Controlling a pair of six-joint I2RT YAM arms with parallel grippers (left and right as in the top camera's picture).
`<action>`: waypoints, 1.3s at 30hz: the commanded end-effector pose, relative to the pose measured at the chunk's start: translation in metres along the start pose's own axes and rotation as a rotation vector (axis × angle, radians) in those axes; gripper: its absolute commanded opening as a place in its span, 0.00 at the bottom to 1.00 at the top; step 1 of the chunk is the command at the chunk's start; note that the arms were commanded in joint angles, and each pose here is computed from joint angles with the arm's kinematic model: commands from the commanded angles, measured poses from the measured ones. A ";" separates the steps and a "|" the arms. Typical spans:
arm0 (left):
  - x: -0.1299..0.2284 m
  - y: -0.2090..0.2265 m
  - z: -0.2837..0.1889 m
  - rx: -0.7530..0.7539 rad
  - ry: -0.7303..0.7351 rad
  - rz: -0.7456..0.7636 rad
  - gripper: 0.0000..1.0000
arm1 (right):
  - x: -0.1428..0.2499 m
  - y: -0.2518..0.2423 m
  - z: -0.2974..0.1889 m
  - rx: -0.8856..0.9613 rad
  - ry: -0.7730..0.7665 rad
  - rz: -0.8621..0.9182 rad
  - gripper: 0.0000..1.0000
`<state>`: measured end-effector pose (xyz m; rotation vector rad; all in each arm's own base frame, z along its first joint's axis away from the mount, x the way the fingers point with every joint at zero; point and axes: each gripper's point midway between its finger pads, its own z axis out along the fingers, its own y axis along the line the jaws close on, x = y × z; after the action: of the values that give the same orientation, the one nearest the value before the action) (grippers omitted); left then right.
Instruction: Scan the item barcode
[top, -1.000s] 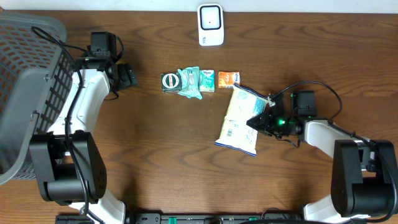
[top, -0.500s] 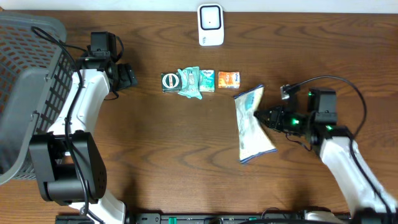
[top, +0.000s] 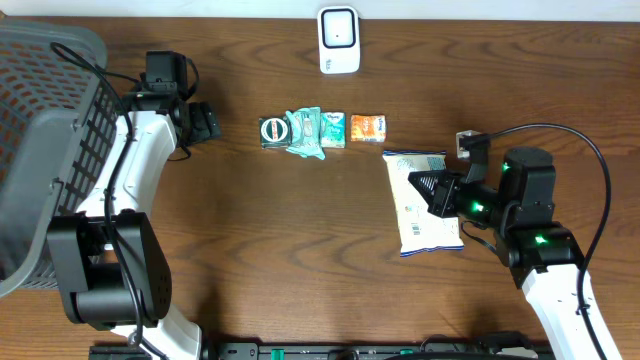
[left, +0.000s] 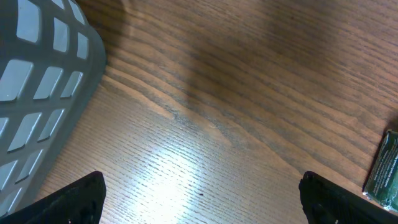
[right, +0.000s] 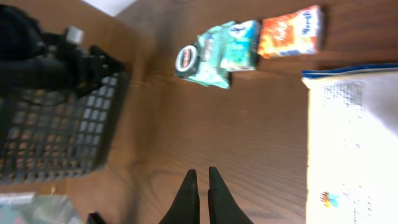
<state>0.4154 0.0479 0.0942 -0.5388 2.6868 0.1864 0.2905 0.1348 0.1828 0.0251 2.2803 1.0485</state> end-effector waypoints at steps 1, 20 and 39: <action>0.002 0.001 0.001 -0.007 0.004 0.017 0.98 | -0.012 -0.017 -0.005 0.137 -0.053 0.004 0.01; 0.002 0.001 0.001 -0.007 0.004 0.017 0.97 | 0.009 -0.102 0.017 0.523 0.174 -0.003 0.50; 0.002 0.001 0.001 -0.007 0.004 0.017 0.98 | -0.044 -0.073 0.012 0.544 0.331 -0.125 0.99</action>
<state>0.4154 0.0479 0.0942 -0.5388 2.6868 0.1864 0.3438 0.0764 0.1429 -0.0297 2.7913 0.3459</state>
